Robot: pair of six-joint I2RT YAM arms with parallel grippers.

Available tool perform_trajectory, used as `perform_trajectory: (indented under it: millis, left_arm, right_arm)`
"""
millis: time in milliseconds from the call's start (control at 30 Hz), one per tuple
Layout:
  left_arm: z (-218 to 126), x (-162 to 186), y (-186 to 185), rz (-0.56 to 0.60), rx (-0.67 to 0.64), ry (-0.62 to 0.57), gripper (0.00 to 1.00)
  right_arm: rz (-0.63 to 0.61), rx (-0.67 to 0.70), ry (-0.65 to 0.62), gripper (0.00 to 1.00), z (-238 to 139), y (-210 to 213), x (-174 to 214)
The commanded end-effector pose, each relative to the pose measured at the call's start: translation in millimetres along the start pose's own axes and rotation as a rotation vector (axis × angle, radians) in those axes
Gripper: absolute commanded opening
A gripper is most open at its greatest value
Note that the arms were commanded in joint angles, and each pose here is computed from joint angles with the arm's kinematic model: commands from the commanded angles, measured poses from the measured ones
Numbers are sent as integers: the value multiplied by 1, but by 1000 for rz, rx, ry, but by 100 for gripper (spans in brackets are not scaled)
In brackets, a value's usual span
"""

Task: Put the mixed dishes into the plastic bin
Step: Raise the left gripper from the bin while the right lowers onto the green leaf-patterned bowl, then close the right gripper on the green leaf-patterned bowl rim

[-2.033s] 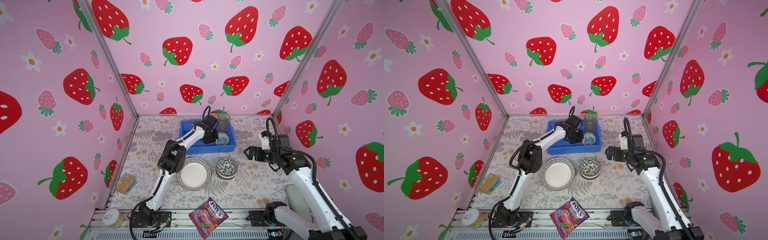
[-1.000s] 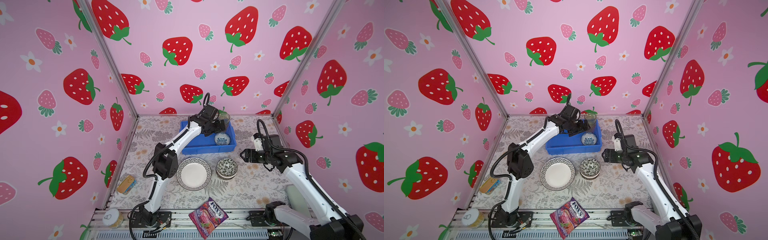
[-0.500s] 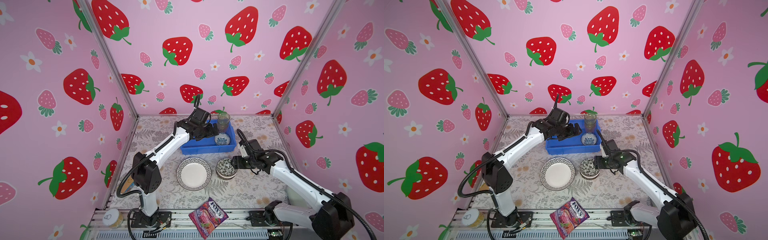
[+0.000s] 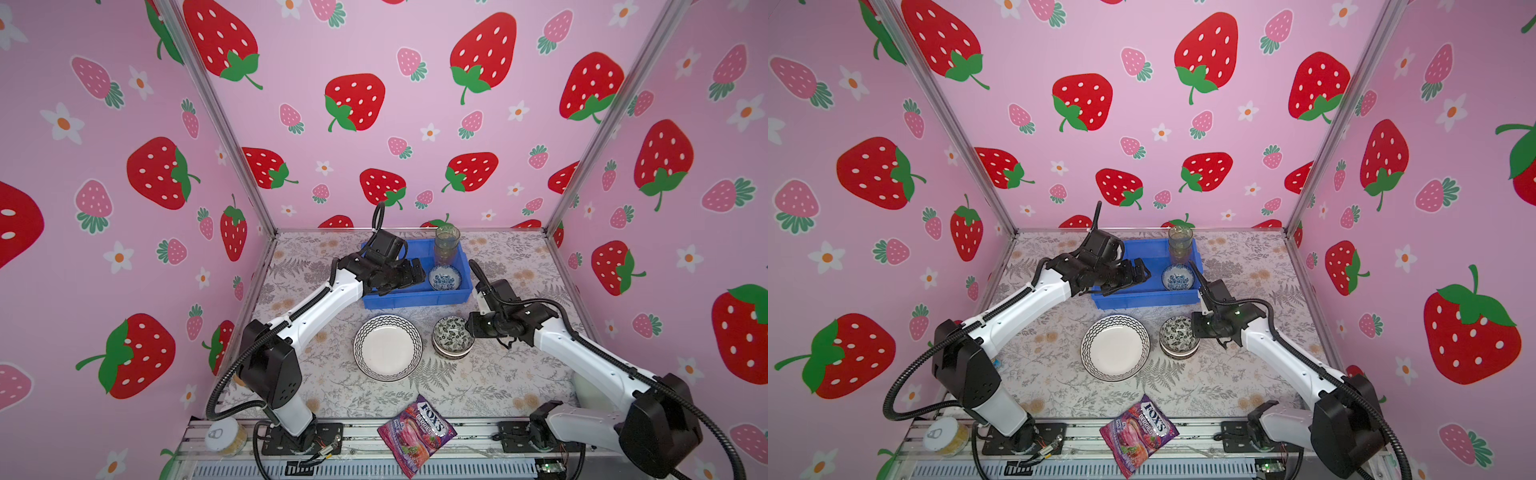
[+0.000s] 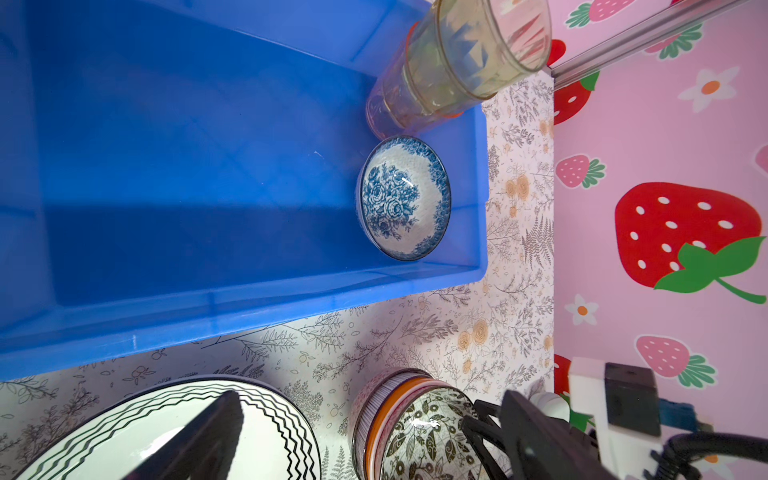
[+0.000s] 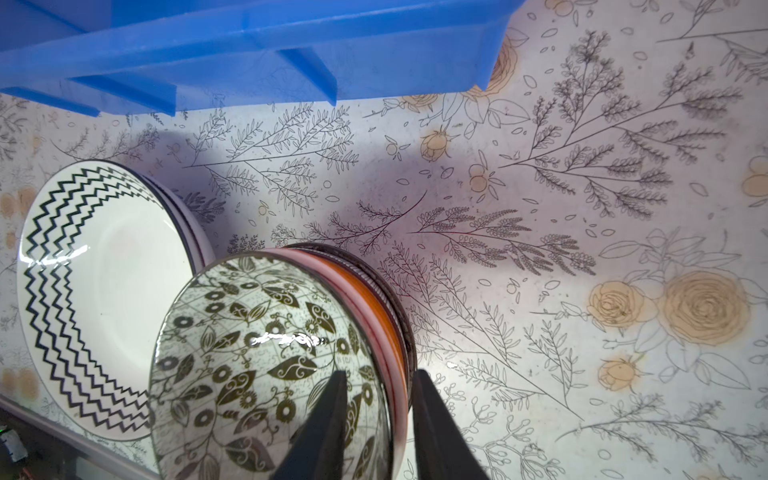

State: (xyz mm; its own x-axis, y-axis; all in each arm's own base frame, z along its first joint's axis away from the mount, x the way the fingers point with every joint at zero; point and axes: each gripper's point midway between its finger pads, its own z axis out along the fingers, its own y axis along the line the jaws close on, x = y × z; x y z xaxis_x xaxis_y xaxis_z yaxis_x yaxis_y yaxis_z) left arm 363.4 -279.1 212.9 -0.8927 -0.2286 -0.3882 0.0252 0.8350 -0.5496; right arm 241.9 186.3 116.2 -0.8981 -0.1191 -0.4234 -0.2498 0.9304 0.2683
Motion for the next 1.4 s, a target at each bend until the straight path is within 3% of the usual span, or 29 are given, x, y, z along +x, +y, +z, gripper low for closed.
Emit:
perform_trajectory:
  millis: [0,167,700,1100,1367]
  left_arm:
    - [-8,-5,0,-16,7,-37,99]
    - [-8,-3,2,-20,6,-38,99]
    - [-2,2,4,-9,9,-19,99]
    - [-4,10,15,-3,-22,-9,99]
    - [5,10,16,6,-38,13,99]
  right_arm:
    - [7,10,9,29,4,-2,6]
    - [14,8,16,29,7,-3,9]
    - [34,2,-19,10,-5,-2,5]
    - [9,14,-59,9,-24,4,-14]
    - [3,3,-46,10,-14,6,-15]
